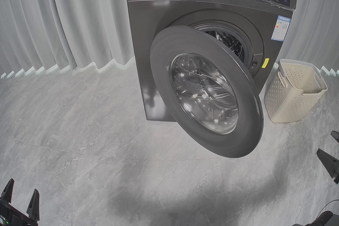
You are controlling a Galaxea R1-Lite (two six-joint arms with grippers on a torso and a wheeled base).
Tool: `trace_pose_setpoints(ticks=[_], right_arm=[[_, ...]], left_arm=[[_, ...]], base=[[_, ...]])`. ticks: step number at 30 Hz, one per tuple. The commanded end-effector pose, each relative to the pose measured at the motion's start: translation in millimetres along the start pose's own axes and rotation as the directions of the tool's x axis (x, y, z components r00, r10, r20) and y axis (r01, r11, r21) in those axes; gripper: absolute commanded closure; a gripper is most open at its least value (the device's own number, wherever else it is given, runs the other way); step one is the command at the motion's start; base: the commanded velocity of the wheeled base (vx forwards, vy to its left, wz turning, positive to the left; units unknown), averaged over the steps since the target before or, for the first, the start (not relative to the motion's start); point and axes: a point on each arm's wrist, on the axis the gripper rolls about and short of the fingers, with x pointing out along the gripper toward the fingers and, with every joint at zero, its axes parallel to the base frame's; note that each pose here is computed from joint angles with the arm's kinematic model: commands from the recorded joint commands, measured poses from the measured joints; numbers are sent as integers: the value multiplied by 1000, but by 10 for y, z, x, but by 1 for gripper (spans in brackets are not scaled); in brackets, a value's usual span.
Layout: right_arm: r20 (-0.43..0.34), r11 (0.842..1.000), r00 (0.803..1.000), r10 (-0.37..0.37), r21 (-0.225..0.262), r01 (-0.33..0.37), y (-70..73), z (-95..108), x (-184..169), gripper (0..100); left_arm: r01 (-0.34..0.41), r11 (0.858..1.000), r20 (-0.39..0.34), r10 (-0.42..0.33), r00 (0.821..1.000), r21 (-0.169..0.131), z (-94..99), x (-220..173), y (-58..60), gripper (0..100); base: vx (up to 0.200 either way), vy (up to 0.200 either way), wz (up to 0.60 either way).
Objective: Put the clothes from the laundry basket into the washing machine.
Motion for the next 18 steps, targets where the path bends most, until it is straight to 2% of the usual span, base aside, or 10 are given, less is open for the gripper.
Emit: trace_pose_setpoints(ticks=[1,3,5,7,9,10,12,15,16,18], right_arm=[[-250,957,924,290,66,-282,110,-12,1068,0],[-259,951,915,309,81,-298,141,-39,1166,0],[-271,951,912,308,85,-296,145,-70,1255,0],[-285,954,911,299,86,-287,140,-103,1365,0],[-294,954,908,299,86,-286,147,-118,1458,0],[-301,957,908,292,87,-278,139,-140,1532,0],[-294,962,916,273,85,-260,124,-133,1610,0],[-293,981,936,193,67,-181,76,-115,1735,0],[-295,982,937,188,65,-177,72,-117,1742,0],[-282,992,951,123,50,-113,25,-69,1819,0]], left_arm=[[13,1000,-4,-13,1000,0,-95,-33,-14,0],[85,996,-26,-84,996,13,-116,-35,-28,0],[63,998,-37,-62,997,11,-112,-30,-26,0],[64,997,-23,-63,998,37,-123,-37,-23,0],[67,997,-27,-66,997,46,-124,-36,-24,0],[81,996,-27,-80,996,35,-119,-36,-26,0],[82,996,-24,-81,996,35,-118,-37,-27,0],[81,996,-24,-80,997,35,-118,-37,-26,0],[81,996,-24,-80,997,35,-118,-37,-26,0],[81,996,-24,-80,997,36,-118,-37,-26,0]], base=[[0,0,0],[0,0,0],[0,0,0],[0,0,0],[0,0,0],[0,0,0],[0,0,0],[0,0,0],[0,0,0],[0,0,0]])
